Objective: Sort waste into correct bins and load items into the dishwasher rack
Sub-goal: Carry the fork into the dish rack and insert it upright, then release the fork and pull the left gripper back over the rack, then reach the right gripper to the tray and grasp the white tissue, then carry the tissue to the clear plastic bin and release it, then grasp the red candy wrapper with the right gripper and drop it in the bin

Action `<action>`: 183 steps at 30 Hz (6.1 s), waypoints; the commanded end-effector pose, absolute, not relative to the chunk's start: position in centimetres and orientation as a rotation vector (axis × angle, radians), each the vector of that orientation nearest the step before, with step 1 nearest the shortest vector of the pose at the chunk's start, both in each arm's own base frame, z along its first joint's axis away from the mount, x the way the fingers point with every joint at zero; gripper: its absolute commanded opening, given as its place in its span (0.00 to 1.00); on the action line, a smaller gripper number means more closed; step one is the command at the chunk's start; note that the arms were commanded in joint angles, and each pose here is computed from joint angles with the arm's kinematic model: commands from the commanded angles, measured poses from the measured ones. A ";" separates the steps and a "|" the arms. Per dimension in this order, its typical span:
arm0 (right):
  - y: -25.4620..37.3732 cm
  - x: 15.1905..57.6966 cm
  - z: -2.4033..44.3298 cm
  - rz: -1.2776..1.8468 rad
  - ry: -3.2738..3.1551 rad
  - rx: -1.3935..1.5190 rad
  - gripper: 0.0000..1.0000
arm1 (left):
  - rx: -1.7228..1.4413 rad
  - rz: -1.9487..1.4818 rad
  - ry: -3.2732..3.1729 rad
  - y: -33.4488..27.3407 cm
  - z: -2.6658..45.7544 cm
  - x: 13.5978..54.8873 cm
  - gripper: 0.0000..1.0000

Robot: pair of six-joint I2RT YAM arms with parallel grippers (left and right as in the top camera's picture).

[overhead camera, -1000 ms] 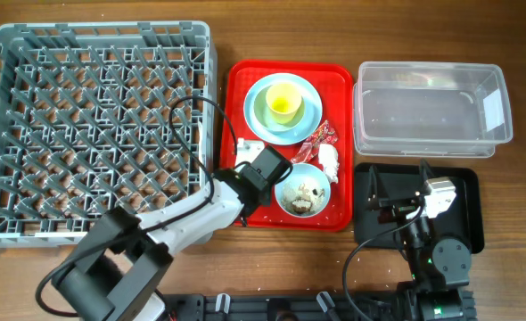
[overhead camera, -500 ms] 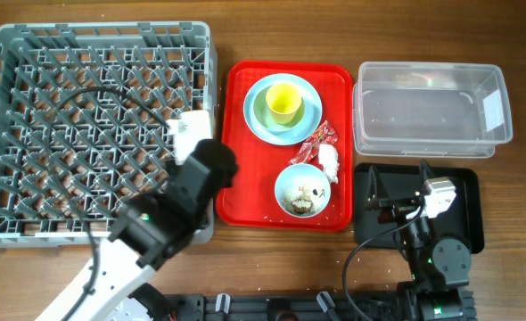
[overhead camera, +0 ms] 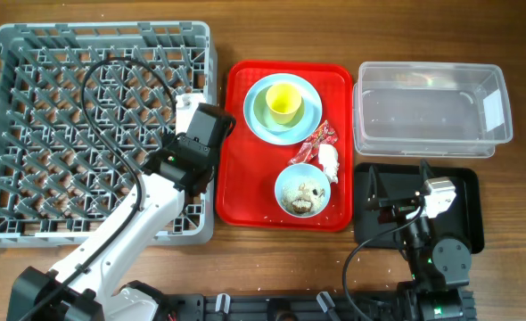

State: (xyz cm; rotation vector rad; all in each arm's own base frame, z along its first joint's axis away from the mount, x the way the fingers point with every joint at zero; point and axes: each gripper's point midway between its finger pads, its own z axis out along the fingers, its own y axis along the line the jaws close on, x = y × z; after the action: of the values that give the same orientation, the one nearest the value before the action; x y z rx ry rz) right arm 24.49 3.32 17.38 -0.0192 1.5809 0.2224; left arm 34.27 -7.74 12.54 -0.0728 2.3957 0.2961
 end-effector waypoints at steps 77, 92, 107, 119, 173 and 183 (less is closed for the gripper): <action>3.5 24.4 17.5 0.224 1.575 -0.030 1.00 | 0.033 -0.832 2.579 -16.5 21.7 22.1 1.00; 5.6 23.6 19.6 0.606 1.561 0.145 1.00 | -0.081 -0.751 2.285 -13.8 26.0 27.9 1.00; 12.1 25.2 26.4 0.892 2.470 0.112 0.06 | -0.383 -0.574 2.296 -6.4 24.7 28.7 1.00; 13.9 28.2 15.2 0.042 2.731 -0.039 0.41 | -0.398 -0.566 2.341 -6.4 23.4 29.3 1.00; 8.2 37.9 23.0 0.681 2.560 0.091 0.89 | -0.398 -0.566 2.341 -6.4 23.4 29.3 1.00; 15.2 31.7 17.0 0.277 2.783 0.379 0.39 | -0.398 -0.566 2.341 -6.4 23.4 29.3 1.00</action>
State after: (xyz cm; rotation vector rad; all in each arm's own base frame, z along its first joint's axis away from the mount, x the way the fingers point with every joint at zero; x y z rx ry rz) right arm 32.59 14.91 19.37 0.1894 2.8053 0.5580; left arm 29.18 -6.66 23.42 -0.3956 2.3447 -0.5743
